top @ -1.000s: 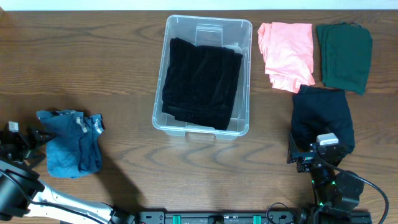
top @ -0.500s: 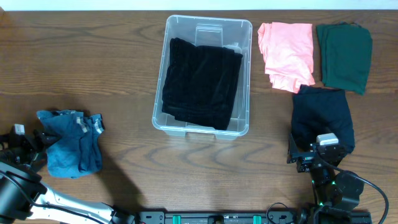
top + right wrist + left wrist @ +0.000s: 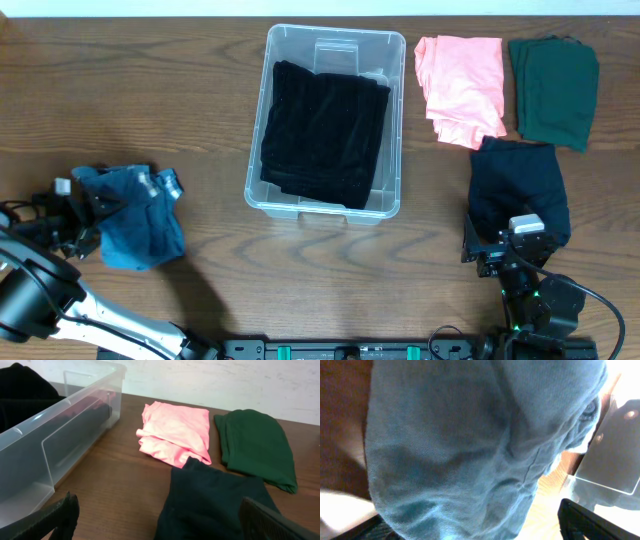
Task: Pack container
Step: 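Grasp the light-blue denim garment's edge with the left gripper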
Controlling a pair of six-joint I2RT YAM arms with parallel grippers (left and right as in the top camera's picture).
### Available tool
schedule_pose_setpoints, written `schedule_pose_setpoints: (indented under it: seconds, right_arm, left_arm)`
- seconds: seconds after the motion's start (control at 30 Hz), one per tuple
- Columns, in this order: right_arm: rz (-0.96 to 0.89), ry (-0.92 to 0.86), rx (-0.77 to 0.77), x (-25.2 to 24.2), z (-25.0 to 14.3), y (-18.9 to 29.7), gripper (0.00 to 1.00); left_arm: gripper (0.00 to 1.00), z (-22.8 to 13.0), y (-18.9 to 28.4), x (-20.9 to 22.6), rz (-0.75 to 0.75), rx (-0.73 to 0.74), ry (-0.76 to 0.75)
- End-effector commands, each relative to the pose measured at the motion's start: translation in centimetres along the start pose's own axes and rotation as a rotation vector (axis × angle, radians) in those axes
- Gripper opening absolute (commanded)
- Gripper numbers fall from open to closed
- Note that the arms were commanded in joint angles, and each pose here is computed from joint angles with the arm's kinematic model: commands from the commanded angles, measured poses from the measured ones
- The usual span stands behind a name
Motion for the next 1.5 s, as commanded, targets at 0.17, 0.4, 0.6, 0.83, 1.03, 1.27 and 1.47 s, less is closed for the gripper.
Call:
schedule_pose_setpoints:
  seconds: [0.17, 0.4, 0.6, 0.83, 1.03, 1.27, 1.47]
  right_arm:
    - [0.000, -0.011, -0.002, 0.0, 0.0, 0.0, 0.99]
    - [0.000, -0.011, -0.003, 0.0, 0.0, 0.0, 0.99]
    - [0.000, -0.011, -0.002, 0.0, 0.0, 0.0, 0.99]
    - [0.000, -0.011, -0.003, 0.0, 0.0, 0.0, 0.99]
    - [0.000, -0.011, -0.003, 0.0, 0.0, 0.0, 0.99]
    - [0.000, -0.011, -0.003, 0.0, 0.0, 0.0, 0.99]
    - [0.000, -0.011, -0.002, 0.0, 0.0, 0.0, 0.99]
  left_arm:
    - [0.83, -0.9, -2.2, 1.3, 0.034, 0.081, 0.036]
    - [0.86, -1.0, -2.6, 1.8, 0.067, 0.073, 0.045]
    - [0.88, -0.6, -2.9, 1.6, 0.016, 0.055, 0.027]
    - [0.81, -0.7, -2.8, 2.0, 0.045, 0.066, -0.007]
    - [0.83, 0.0, -1.8, 3.5, 0.093, 0.000, 0.044]
    - [0.93, 0.6, -0.6, 4.5, 0.031, -0.076, 0.052]
    - [0.98, 0.8, 0.1, 5.2, 0.014, -0.113, 0.033]
Point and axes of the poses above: each gripper's point midway between its finger pads, its own y axis back along the fingers, its own x axis along the line the jaws close on, z = x × y, the point moved 10 cm from there along y, back along the fingers, and after that the axes turned 15 degrees about y, right-handed, at the moved point
